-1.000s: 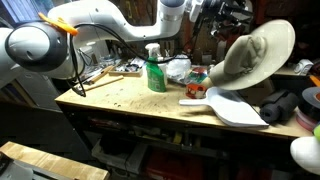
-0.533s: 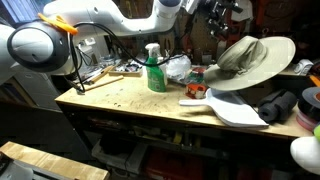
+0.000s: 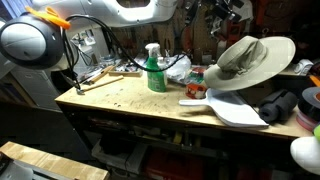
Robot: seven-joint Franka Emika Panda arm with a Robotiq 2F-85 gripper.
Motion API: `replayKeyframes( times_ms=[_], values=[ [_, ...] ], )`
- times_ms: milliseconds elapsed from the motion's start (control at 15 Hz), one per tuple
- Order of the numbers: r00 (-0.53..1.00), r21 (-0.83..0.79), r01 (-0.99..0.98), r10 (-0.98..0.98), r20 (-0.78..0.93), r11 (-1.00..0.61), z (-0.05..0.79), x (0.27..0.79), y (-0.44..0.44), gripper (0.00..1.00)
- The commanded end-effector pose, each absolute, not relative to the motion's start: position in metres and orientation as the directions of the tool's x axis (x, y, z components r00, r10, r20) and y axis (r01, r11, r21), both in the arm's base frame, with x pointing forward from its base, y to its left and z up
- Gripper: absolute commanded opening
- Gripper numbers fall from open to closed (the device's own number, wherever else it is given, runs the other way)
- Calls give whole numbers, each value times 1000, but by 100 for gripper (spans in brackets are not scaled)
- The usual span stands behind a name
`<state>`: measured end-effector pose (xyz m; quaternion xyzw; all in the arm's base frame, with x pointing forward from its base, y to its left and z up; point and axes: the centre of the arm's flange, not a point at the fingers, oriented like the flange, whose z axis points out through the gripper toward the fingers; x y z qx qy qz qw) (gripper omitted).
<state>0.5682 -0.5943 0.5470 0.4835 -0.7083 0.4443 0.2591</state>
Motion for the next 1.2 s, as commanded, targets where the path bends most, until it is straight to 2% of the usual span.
replayKeyframes(
  times_ms=[0, 333, 1000, 1067, 1133],
  values=[
    [-213, -233, -972, -526, 823, 28, 572, 565, -626, 100],
    [46, -59, -984, -566, 823, -166, 613, 507, -609, 100],
    [470, 130, -832, -559, 683, -540, 711, 399, -578, 100],
    [401, 111, -868, -553, 730, -483, 714, 438, -600, 100],
    [433, 118, -850, -554, 711, -513, 723, 428, -597, 100]
  ],
)
